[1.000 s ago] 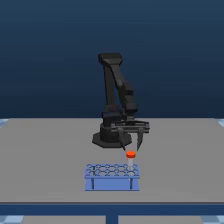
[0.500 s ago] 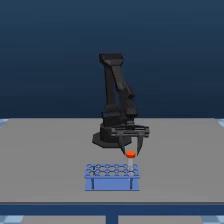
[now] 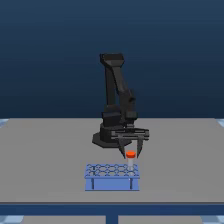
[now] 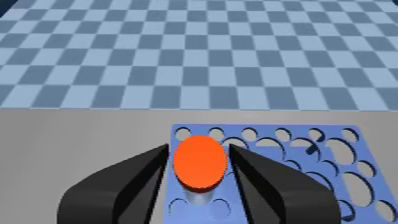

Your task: Pick up the centrifuge tube on the rack

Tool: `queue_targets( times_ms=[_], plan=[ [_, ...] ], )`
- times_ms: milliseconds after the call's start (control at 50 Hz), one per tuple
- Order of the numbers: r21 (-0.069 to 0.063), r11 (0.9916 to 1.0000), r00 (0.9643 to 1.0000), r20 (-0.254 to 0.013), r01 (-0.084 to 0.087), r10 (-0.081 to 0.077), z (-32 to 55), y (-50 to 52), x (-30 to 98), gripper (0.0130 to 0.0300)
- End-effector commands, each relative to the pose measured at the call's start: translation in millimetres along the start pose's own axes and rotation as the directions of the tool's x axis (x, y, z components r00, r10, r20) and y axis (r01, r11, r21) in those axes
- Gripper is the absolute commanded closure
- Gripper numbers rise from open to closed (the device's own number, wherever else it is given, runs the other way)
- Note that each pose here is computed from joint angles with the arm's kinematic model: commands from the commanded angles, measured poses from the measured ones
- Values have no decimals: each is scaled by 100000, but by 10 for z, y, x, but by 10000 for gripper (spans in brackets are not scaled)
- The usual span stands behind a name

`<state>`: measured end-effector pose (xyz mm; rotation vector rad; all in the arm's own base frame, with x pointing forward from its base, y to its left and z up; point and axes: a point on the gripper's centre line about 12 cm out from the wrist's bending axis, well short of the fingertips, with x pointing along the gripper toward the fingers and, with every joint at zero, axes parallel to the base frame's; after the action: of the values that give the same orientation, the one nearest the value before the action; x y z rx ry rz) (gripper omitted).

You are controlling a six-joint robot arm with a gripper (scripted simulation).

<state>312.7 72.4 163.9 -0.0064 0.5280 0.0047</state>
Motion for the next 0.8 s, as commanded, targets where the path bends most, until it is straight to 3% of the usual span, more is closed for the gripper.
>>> queue_targets(
  times_ms=[20, 220, 240, 800],
  plan=[
    [730, 99997, 99999, 441, 300, -303, 0, -4, 3, 130],
    [730, 99997, 99999, 441, 300, -303, -1, -4, 3, 130],
    [730, 99997, 99999, 441, 300, -303, -1, -4, 3, 300],
    [724, 99997, 99999, 408, 337, -340, 6, -5, -1, 300]
  ],
)
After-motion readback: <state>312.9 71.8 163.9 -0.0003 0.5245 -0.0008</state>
